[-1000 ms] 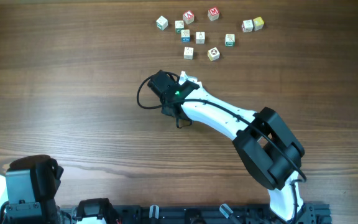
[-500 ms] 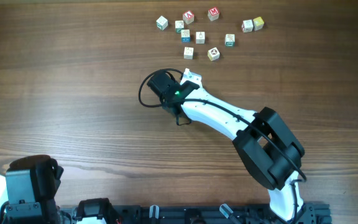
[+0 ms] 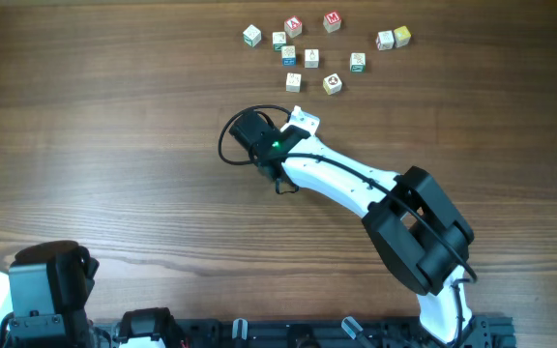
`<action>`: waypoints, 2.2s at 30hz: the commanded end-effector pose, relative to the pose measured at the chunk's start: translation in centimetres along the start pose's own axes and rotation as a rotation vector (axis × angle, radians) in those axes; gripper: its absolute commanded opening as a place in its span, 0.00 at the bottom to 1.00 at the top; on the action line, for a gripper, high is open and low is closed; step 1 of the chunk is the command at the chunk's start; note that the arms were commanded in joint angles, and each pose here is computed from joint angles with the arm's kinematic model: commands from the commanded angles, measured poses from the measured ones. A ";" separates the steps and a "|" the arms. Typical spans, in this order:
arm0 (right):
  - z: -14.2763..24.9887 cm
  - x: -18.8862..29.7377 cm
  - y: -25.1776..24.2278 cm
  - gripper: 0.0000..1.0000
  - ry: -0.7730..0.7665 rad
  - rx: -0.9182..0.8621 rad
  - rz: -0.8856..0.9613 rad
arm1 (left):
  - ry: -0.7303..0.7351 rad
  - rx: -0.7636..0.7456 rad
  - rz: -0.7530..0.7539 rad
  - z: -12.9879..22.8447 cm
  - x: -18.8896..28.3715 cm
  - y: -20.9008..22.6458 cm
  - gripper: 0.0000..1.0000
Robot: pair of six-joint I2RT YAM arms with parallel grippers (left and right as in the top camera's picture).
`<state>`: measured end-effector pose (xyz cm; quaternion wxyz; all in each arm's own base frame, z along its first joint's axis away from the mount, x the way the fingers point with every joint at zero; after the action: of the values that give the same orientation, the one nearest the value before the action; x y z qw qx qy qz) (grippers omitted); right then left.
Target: Form a circle
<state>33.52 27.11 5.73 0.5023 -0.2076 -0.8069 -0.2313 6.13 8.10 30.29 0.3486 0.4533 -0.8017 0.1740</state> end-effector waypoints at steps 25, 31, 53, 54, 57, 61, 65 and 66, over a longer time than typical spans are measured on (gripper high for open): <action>-0.5 -1.1 -0.2 0.32 -0.004 -0.027 0.014 | -0.004 0.019 -0.005 0.0 0.0 0.1 1.00; -0.5 -1.1 -0.2 0.33 0.000 -0.020 0.014 | -0.004 0.019 -0.005 0.0 0.0 0.1 1.00; -0.2 1.1 1.5 0.54 0.090 0.110 -0.073 | -0.004 0.019 -0.005 0.0 0.0 0.1 1.00; -0.4 1.8 1.5 0.54 0.087 0.113 -0.081 | -0.004 0.019 -0.005 0.0 0.0 0.1 1.00; -1.6 4.5 1.3 0.54 0.066 0.140 -0.106 | -0.004 0.019 -0.005 0.0 0.0 0.1 1.00; -2.9 8.0 0.4 0.39 0.052 0.168 -0.126 | -0.004 0.019 -0.005 0.0 0.0 0.1 1.00; -3.3 9.5 -0.7 0.20 0.057 0.174 -0.110 | -0.004 0.019 -0.005 0.0 0.0 0.1 1.00; -3.2 9.3 -0.8 0.19 0.059 0.176 -0.105 | -0.004 0.019 -0.005 0.0 0.0 0.1 1.00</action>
<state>31.41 25.62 14.46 0.5351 -0.1184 -0.8133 -0.1953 6.13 8.10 30.29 0.3486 0.4533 -0.8017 0.1740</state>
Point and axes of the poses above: each gripper's point midway between its finger pads, its own x axis back along the fingers, its own y axis along the line the jaws close on, z = x × y, the point moved 4 cm from there along x, back along the fingers, and after that the axes turned 13 degrees about -x, right-handed, at the moved point
